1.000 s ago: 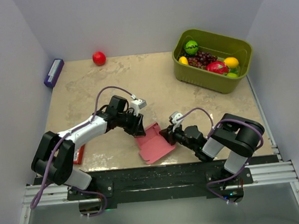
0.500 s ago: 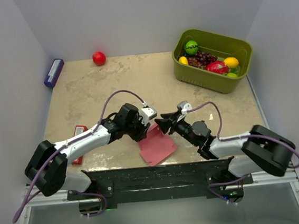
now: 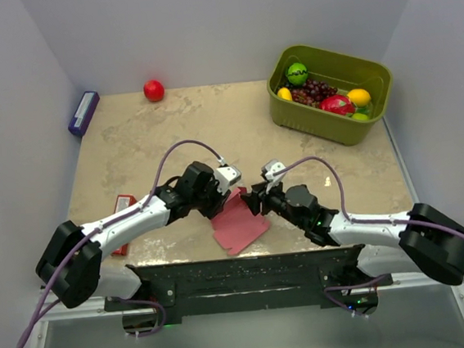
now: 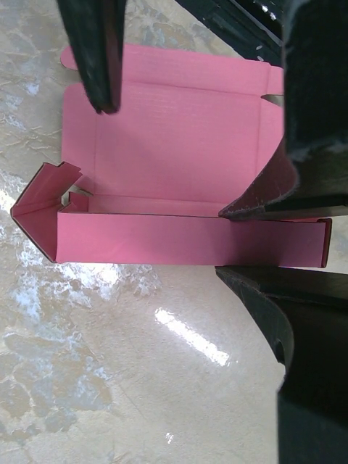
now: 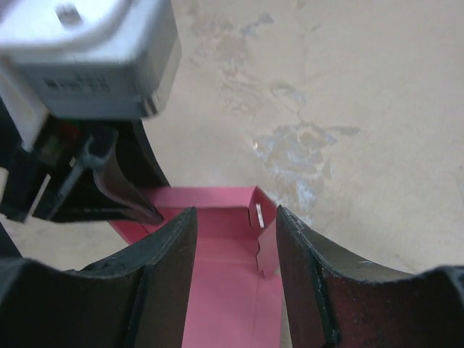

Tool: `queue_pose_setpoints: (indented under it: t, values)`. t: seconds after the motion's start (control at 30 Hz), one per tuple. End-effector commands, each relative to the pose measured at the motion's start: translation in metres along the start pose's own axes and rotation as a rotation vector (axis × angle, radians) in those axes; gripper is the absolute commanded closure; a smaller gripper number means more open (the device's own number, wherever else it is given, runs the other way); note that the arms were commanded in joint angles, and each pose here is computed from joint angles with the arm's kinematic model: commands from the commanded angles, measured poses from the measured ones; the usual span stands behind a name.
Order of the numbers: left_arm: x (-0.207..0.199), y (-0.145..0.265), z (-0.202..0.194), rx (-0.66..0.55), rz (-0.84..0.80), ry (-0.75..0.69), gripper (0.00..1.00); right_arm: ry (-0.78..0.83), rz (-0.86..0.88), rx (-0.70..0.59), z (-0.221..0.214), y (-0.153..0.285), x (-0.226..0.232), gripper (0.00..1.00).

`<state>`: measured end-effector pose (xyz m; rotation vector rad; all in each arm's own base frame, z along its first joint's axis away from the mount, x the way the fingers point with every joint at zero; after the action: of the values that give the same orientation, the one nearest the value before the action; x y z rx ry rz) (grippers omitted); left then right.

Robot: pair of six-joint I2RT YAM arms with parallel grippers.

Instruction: Fold the paper box

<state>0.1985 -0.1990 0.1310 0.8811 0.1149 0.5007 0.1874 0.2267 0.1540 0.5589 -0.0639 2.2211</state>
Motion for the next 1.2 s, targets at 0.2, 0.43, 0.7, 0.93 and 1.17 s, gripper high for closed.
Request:
queue_pose_setpoints:
  t: [0.2,0.43,0.7,0.93,1.17]
  values:
    - [0.0,-0.001,0.004,-0.01,0.022,-0.051,0.97,0.058,-0.083,0.029,-0.013,-0.023,-0.008,0.46]
    - [-0.001,-0.001,0.004,-0.002,0.028,-0.062,0.98,0.065,-0.087,0.016,-0.017,-0.034,-0.009,0.47]
    - [-0.004,-0.003,0.005,0.009,0.029,-0.075,1.0,0.091,-0.114,-0.008,-0.022,-0.044,-0.014,0.74]
    - [-0.008,-0.006,0.004,0.037,0.043,-0.097,1.0,0.1,-0.119,0.003,-0.03,-0.044,-0.018,0.95]
    - [-0.012,-0.008,0.003,0.073,0.071,-0.116,1.0,0.087,-0.119,-0.001,-0.032,-0.039,-0.02,0.86]
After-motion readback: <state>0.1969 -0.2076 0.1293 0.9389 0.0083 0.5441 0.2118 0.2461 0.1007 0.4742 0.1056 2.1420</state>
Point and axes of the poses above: each gripper's point midway between its finger pads, its own y axis back along the fingers, its own x axis along the line the jaws close on, z = x × y, the point moved 8 cm from there along y, back along the fingers, and after that the axes turned 13 degrees about -y, right-handed, at the moved point
